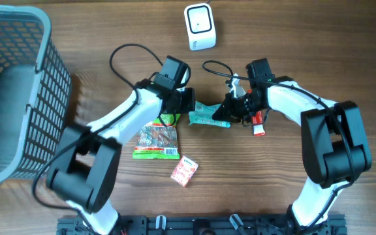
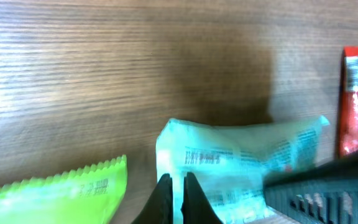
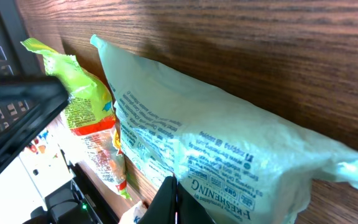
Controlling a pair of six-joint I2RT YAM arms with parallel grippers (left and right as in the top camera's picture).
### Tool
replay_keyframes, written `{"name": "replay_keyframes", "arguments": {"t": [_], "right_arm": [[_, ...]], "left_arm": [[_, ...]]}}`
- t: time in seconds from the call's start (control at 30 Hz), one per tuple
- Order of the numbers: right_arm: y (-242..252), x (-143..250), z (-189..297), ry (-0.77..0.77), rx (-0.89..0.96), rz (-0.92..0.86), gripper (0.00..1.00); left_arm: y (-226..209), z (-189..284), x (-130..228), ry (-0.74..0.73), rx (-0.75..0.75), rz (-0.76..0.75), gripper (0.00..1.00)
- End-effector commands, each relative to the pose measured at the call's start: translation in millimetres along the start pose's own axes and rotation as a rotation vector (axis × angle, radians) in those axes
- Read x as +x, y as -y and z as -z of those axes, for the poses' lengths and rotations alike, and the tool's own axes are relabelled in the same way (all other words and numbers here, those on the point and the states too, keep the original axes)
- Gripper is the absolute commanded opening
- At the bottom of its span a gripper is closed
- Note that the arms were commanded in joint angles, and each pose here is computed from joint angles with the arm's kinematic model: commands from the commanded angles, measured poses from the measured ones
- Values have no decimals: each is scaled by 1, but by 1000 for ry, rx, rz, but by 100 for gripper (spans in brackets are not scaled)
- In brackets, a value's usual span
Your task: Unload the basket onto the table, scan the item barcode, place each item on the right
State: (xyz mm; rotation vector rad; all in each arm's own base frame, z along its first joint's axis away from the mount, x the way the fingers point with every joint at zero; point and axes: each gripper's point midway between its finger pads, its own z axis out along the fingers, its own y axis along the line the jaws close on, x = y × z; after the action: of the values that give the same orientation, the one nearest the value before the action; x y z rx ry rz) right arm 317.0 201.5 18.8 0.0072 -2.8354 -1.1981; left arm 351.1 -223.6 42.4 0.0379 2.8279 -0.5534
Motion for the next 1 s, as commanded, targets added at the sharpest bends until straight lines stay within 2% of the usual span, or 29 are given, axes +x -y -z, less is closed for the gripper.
{"name": "replay_keyframes", "arguments": {"t": [0.0,0.1,0.27,0.47,0.57,0.73,0.87,0.97], "right_arm": [[5,4,0,-2,35,0,4],[2,4,1,-2,21,3,5],[-25,-3,22,25,-7,77,14],[-34,6,33,9,-2,72,14],[-33,8,33,4,-1,87,14],[-33,8,33,3,-1,89,14],[-33,8,33,3,-1,87,15],[-33,8,33,3,0,87,15]], "left_arm": [[-5,9,11,-24,-41,59,4],[-4,-5,30,-77,-59,40,4],[7,-17,50,-124,-65,-8,4],[16,-29,66,-159,-70,-45,4],[17,-25,59,-137,-68,-45,4],[39,12,36,-36,-3,-66,4],[24,27,12,98,-112,-73,4],[13,17,15,87,-160,-70,4]]}}
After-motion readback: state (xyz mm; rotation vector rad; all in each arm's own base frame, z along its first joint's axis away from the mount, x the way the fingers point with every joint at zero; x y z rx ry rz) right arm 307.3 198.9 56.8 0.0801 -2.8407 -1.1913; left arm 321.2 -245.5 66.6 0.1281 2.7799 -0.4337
